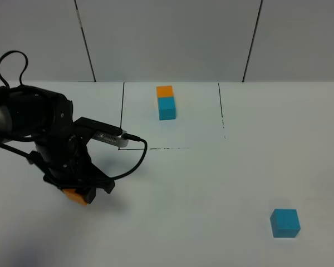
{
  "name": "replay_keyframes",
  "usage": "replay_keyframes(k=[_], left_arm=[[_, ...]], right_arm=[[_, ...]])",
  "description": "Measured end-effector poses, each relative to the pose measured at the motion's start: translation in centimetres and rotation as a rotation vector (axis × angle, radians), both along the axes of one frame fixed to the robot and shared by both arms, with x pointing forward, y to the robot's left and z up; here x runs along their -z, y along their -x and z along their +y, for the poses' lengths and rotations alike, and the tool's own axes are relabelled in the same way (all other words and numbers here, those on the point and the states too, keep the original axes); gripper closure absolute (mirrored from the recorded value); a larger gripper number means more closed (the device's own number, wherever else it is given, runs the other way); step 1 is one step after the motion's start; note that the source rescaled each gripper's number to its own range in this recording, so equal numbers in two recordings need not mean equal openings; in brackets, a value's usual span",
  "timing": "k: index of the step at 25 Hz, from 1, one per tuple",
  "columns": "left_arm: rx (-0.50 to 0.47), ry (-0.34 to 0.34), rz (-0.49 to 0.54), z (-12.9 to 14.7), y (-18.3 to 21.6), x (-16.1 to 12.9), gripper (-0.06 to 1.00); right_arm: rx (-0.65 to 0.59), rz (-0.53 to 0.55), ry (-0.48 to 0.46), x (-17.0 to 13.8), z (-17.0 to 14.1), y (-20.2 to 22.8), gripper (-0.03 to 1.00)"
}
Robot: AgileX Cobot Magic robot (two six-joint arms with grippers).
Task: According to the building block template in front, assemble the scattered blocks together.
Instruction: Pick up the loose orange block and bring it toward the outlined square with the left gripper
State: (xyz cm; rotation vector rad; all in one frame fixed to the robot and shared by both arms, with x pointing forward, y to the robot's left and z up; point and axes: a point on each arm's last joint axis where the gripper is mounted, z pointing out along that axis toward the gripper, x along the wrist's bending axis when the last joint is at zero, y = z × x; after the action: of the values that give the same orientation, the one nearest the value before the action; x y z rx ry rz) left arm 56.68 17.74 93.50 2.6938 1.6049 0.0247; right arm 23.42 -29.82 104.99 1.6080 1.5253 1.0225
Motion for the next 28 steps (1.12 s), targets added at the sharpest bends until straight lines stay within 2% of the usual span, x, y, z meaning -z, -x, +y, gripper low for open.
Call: replay_keyframes(k=[5, 8, 12, 20, 28], left_arm=[[0.383, 0.007, -0.068, -2.9, -1.4, -2.0, 0.94], [0.522, 0.003, -0.067, -5.1, -2.3, -1.8, 0.94], [0.677, -0.016, -0.015, -8.4, -3.6, -0.3, 0.94], [0.882, -0.021, 0.001, -14.5, -5.6, 0.7, 0.94], [1.043, -0.019, -0.017, -18.2, -5.6, 2.2, 0.94]], right_arm=[[0.0, 0.0, 0.0, 0.0, 0.0, 0.0, 0.15], [0.0, 0.0, 0.0, 0.0, 0.0, 0.0, 0.15], [0.0, 0.0, 0.0, 0.0, 0.0, 0.0, 0.15], [0.0, 0.0, 0.0, 0.0, 0.0, 0.0, 0.15], [0.0, 0.0, 0.0, 0.0, 0.0, 0.0, 0.15]])
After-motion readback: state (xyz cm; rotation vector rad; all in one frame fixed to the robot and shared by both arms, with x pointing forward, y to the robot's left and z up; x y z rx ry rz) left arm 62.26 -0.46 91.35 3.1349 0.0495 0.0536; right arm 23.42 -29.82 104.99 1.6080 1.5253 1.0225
